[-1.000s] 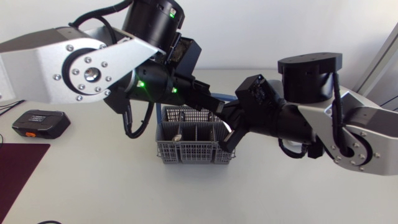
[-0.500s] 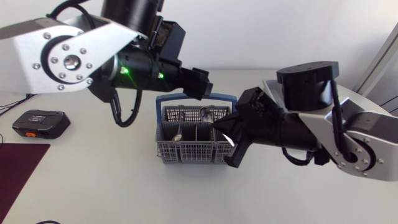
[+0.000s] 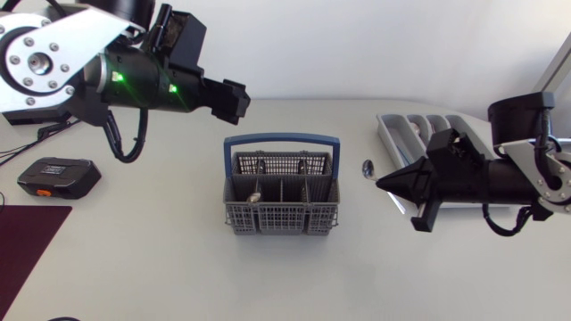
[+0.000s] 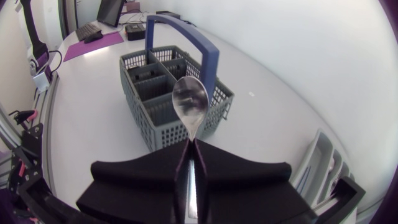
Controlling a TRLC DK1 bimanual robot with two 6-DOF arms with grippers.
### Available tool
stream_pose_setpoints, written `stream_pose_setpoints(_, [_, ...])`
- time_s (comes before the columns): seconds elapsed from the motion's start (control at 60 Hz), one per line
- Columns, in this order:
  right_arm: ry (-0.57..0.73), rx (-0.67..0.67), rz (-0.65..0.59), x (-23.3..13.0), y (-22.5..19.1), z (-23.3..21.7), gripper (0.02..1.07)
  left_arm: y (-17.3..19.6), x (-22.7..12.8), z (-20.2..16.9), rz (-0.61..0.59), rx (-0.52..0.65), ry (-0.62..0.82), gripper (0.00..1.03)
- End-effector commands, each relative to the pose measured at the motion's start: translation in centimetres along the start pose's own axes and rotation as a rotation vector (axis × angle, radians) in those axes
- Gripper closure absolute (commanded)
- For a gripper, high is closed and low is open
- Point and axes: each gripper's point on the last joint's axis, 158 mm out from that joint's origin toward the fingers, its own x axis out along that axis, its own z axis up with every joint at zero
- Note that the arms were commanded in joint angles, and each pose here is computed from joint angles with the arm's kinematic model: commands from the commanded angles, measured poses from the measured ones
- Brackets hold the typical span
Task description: Unload the cutlery basket into the drawer organizer.
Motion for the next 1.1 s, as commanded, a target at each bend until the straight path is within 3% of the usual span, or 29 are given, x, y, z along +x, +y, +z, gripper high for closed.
stream_pose_setpoints(0.0, [0.021,-0.05,0.011,-0.7,-2.1,-1.4,1.01,0.2,0.0,-2.0,0.0,0.044,0.05,0.19])
stream_pose_setpoints(0.55, [0.205,-0.132,0.052,-5.1,-14.2,-13.3,1.01,-0.6,-0.2,-5.6,-0.021,0.102,0.136,0.19])
stream_pose_setpoints(1.083, [0.411,-0.344,0.062,-6.7,-23.3,-22.2,1.01,-2.1,0.1,-7.0,-0.051,0.135,0.164,0.19])
